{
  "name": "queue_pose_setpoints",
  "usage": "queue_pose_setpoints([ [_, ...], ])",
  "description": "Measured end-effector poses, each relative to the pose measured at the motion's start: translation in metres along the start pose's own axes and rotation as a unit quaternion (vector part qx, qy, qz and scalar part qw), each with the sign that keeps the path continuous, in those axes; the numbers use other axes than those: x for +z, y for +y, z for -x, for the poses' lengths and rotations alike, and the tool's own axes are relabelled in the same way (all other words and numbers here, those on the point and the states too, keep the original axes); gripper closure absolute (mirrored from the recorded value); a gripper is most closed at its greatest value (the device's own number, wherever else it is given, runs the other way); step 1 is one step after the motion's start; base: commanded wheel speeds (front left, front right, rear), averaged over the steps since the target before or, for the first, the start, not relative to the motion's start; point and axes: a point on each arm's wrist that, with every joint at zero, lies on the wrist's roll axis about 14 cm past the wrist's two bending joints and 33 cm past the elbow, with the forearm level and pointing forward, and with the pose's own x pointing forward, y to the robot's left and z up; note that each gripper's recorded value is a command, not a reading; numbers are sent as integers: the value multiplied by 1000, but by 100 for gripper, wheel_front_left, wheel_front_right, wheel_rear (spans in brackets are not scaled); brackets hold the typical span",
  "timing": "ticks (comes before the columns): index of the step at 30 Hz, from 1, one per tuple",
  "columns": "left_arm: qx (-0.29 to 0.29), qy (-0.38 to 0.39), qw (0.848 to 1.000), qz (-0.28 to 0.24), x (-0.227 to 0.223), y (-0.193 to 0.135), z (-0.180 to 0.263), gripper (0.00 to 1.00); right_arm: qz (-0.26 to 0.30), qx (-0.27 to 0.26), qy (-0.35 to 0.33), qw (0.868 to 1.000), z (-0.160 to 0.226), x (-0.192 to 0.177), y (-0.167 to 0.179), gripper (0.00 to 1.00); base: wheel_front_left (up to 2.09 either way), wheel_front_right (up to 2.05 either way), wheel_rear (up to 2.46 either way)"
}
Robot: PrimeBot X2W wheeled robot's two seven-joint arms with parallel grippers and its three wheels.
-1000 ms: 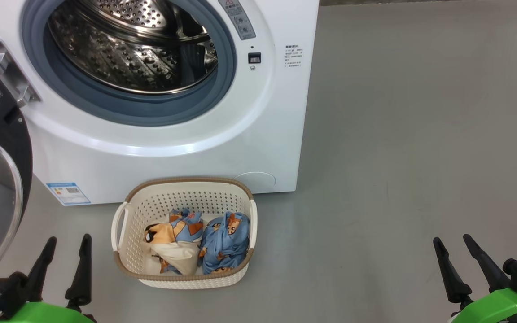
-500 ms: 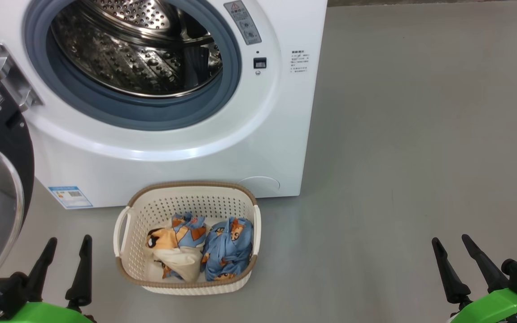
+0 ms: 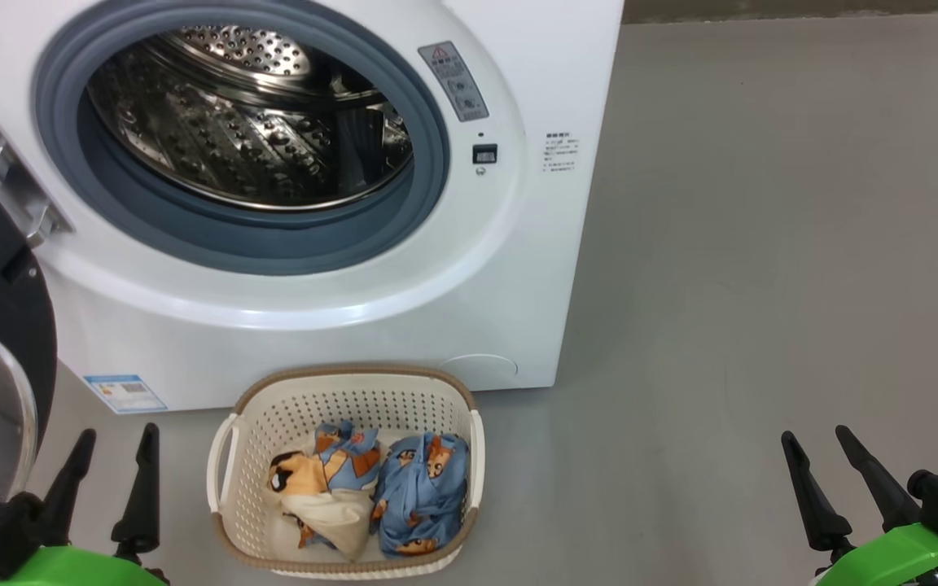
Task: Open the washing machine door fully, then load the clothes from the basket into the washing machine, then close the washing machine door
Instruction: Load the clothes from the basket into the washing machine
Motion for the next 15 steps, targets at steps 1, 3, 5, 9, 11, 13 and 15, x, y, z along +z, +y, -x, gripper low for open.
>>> queue_pose_setpoints([
  [1, 2, -1, 1000, 0, 0, 1, 0, 0, 0, 0, 0, 1000, 0, 0, 0, 0, 65, -65, 0],
  [3, 3, -1, 1000, 0, 0, 2, 0, 0, 0, 0, 1, 1000, 0, -1, 0, 0, 45, -45, 0],
  [5, 4, 0, 1000, 2, 0, 2, 0, 0, 0, 0, 2, 1000, -1, -1, 0, 0, 17, -17, 0],
  [9, 5, 0, 1000, 3, -1, 2, 0, 0, 0, 1, 3, 1000, -1, -2, 1, 0, 0, 0, 0],
  [11, 5, 1, 1000, 4, -2, 1, 0, 0, 0, 1, 3, 1000, -2, -2, 1, 0, 0, 0, 0],
  [13, 5, 2, 1000, 7, -4, 0, 0, 0, -1, 1, 4, 1000, -2, -3, 1, 0, 0, 0, 0],
  [15, 5, 6, 1000, 9, -7, -1, -1, 0, -1, 2, 5, 1000, -3, -3, 2, 0, 0, 0, 0],
])
